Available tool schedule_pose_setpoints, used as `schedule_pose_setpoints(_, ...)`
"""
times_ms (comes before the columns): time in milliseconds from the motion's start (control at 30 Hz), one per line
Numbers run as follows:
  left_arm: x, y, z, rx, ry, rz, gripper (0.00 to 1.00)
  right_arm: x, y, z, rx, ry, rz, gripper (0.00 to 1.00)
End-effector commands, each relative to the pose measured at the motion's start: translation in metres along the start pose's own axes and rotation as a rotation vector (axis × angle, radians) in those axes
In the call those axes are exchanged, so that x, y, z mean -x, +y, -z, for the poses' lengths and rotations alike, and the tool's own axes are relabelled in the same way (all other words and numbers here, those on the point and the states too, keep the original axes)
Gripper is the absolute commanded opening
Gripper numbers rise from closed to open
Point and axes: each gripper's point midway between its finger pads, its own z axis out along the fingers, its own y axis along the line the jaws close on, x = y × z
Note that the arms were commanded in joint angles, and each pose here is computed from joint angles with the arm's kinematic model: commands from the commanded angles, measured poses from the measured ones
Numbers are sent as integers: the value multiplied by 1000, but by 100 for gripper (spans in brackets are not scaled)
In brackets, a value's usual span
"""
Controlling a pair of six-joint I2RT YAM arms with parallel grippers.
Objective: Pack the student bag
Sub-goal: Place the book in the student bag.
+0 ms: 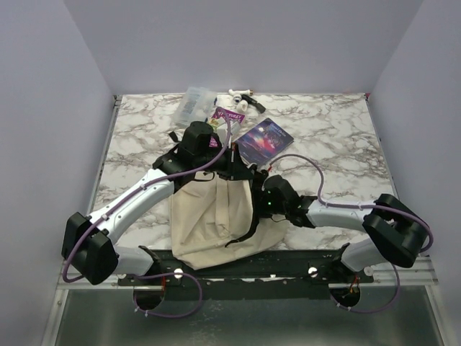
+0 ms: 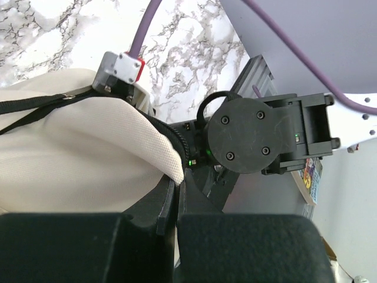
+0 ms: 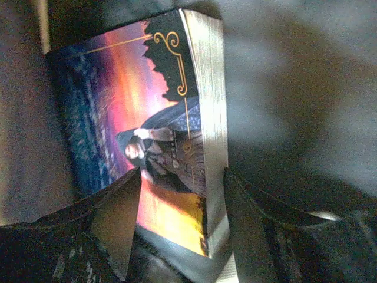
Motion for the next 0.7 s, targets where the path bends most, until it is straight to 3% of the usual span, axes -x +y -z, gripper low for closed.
schedule_pose_setpoints(0,1,-13,-8,-72,3,-17,0,-14,83,31,462,68,-135,59)
schedule_pose_setpoints(167,-1,-14,-11,-79,12,-16,0,6,61,53,559,59,-253,60)
schedule_pose_setpoints(300,-6,-12,-13,-77,25,-12,0,19,10,51,183,18,-131,69)
schedule_pose_setpoints(433,-14,-3,-15,-52,35,-1,0,58,-35,95,-184,-133,-18,75)
schedule_pose_setpoints(667,-49,8,-40,-24,128,24,0,115,-80,152,-462,-303,-15,78)
